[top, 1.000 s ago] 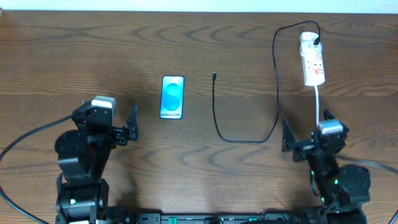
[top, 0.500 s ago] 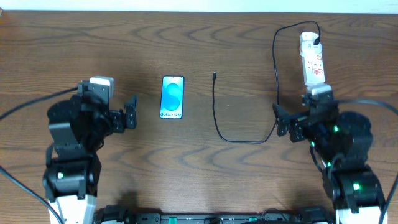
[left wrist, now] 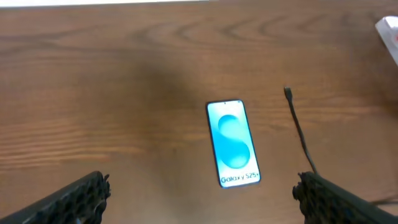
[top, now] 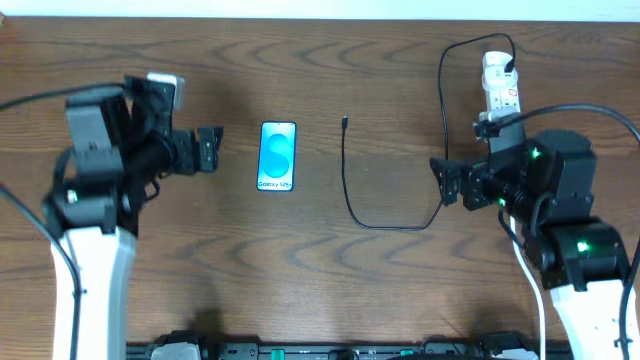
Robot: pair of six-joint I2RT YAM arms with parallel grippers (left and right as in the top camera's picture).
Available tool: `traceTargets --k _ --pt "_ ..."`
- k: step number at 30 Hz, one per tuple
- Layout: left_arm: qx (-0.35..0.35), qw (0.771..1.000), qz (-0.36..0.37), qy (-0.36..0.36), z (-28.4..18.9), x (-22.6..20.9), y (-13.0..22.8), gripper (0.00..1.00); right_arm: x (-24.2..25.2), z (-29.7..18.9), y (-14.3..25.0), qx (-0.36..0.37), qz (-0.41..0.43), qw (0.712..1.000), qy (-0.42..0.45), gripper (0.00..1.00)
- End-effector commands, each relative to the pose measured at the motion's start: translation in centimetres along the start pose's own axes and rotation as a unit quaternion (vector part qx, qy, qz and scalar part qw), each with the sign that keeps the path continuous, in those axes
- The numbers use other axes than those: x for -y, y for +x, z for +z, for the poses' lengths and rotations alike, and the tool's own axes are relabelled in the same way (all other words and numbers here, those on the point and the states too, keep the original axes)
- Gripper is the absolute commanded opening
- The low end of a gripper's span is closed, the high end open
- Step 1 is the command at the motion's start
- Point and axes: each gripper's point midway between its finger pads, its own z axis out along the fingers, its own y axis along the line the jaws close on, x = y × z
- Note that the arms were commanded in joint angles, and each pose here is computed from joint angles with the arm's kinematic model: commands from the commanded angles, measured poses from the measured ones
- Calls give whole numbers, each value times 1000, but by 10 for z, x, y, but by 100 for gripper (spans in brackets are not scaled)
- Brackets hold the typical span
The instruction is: Plug charger to phone and switch on socket
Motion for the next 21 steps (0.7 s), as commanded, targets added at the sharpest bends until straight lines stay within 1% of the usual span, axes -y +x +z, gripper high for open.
traceTargets --k 1,5,9,13,19,21 --pt "-15 1000 -8 12 3 1 -22 98 -10 -2 -14 -2 -16 1000 -26 99" --pt "-69 997 -13 28 14 9 -29 98 -10 1 -16 -39 -7 999 -32 99" --pt "-82 996 -1 41 36 16 -30 98 -9 7 -11 -78 5 996 -35 99" --pt "-101 992 -13 78 53 26 -24 98 -8 13 -9 -85 7 996 -37 99" --pt "-76 987 -14 140 67 42 -37 98 -17 14 -11 -82 11 994 -67 99" --pt "-64 987 -20 147 71 43 -44 98 -20 13 -10 -83 13 994 -74 99"
